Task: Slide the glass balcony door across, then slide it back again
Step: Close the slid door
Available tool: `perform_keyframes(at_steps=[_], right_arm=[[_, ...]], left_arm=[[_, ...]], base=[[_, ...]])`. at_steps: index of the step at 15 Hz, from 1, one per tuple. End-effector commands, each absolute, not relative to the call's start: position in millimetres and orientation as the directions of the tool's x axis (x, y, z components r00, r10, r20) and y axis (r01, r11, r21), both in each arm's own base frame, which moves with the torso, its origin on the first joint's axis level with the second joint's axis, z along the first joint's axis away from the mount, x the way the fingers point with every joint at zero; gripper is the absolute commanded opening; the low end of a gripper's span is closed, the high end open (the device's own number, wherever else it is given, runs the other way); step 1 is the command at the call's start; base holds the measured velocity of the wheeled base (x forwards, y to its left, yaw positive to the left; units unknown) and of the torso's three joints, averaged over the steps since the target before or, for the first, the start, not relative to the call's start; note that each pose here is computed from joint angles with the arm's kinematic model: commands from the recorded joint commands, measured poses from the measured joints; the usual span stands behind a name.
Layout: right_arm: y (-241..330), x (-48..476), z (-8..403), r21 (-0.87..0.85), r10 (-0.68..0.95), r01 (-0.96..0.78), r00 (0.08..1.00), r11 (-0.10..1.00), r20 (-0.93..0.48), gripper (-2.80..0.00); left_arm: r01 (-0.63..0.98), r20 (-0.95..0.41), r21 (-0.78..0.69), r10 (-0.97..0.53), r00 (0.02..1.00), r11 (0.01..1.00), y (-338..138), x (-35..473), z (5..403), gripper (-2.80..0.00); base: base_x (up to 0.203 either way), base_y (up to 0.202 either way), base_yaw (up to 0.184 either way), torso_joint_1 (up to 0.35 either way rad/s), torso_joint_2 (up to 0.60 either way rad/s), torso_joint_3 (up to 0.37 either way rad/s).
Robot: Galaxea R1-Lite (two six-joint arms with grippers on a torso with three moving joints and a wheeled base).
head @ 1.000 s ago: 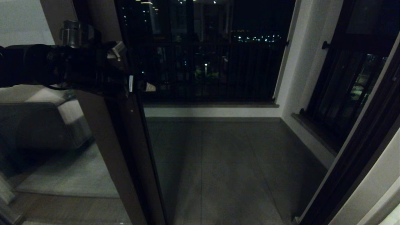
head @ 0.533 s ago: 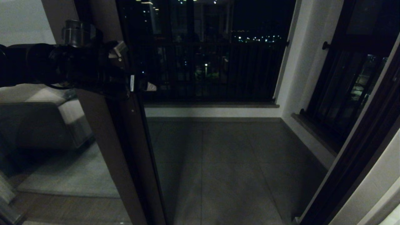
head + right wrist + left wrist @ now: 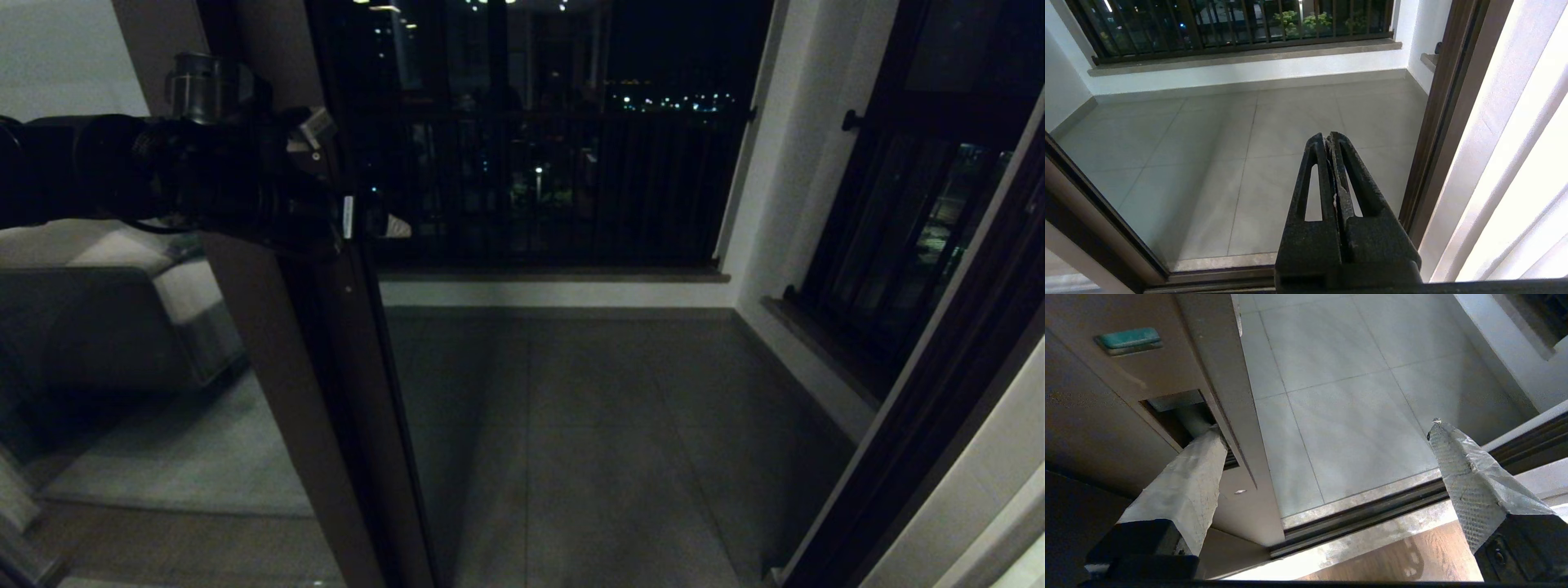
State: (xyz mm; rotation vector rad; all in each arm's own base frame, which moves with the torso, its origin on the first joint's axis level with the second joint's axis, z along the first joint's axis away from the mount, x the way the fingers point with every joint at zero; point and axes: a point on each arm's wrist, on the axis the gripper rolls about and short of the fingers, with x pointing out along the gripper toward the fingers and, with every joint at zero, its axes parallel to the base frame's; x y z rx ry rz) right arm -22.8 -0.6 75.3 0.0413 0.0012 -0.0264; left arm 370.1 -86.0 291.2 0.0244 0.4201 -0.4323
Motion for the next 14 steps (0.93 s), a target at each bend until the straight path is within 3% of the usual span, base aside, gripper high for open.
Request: perform_keyframes(at_steps=[1, 14], right_arm=[[-0.6, -22.9, 75.5, 0.041, -0.027, 0.027, 1.0, 0.999, -0.001, -2.8], [-0.6, -22.9, 75.3, 0.041, -0.026, 0.026, 1.0, 0.999, 0.0, -2.8]], left_arm=[[0.422, -0.398, -0.066, -0.412, 0.82, 0.904, -88.5, 368.8, 292.1, 0.0], [0.455, -0.383, -0.061, -0.442, 0.811, 0.889, -103.2, 365.7, 296.5, 0.0]], base=[[0.0, 0.0, 0.0, 0.0, 0.0, 0.0], [0.0, 0.0, 0.0, 0.0, 0.0, 0.0]])
